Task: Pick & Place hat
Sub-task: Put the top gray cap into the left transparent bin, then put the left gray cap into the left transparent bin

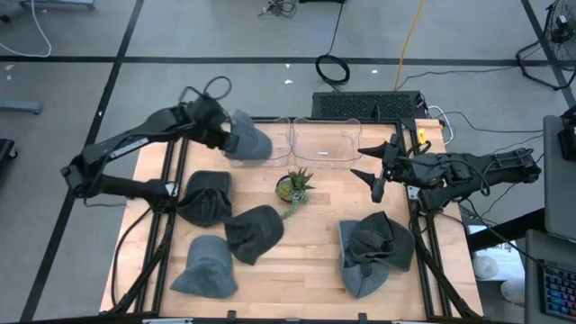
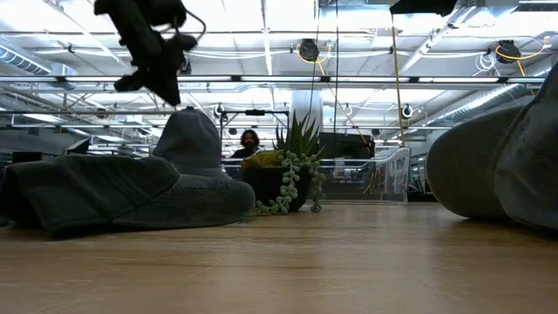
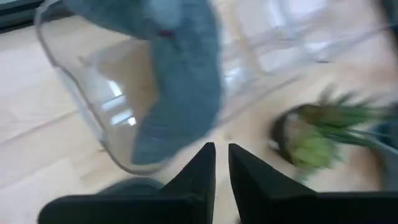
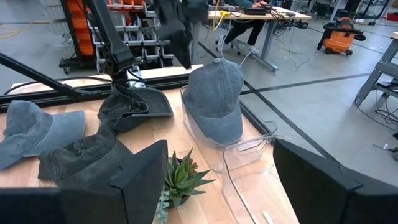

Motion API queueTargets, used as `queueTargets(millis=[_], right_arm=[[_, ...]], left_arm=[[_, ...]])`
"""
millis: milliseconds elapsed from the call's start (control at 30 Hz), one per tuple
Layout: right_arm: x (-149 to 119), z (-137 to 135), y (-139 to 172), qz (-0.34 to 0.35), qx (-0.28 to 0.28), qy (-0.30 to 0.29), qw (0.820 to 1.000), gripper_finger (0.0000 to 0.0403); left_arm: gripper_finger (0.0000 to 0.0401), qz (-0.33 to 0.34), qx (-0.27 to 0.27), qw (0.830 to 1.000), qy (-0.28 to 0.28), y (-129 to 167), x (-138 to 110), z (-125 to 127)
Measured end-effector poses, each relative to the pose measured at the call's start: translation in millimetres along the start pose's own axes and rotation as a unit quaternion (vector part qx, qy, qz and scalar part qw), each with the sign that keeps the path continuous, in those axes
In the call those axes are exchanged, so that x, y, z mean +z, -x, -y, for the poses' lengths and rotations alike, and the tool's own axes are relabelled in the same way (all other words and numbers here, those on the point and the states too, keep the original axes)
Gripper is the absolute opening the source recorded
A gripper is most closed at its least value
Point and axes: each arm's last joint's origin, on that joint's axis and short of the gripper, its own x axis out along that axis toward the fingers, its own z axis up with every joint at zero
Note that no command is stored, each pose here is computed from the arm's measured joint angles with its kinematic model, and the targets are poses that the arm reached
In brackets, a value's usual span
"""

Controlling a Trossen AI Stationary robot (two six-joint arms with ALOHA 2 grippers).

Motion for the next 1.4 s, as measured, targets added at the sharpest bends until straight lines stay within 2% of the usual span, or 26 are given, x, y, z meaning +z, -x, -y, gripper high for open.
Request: queueTargets(millis=[167,333,567,1100,1400], right_arm=[[0,0,0,0.0,0.0,0.0,1.0,0.0279],[0,0,0,0.0,0.0,0.0,1.0,0.0279],[2,0,0,0.009,0.001,-0.006,1.0,0.0279],[5,-1,0,0.022,0.003,-0.01,1.0,0.0279],[5,-1,0,0.021,0.003,-0.01,1.0,0.0279]], left_arm=[[0.0034,0.033,-0.07,0.997,-0.021,35,-7,10],[0.0007,0.062,-0.116,0.99,-0.047,64,-18,20],[0.0004,0.076,-0.159,0.983,-0.054,95,-32,29],[0.0002,0.069,-0.145,0.984,-0.082,158,-52,49],[0.0001,0.005,-0.159,0.984,-0.075,156,-69,60]])
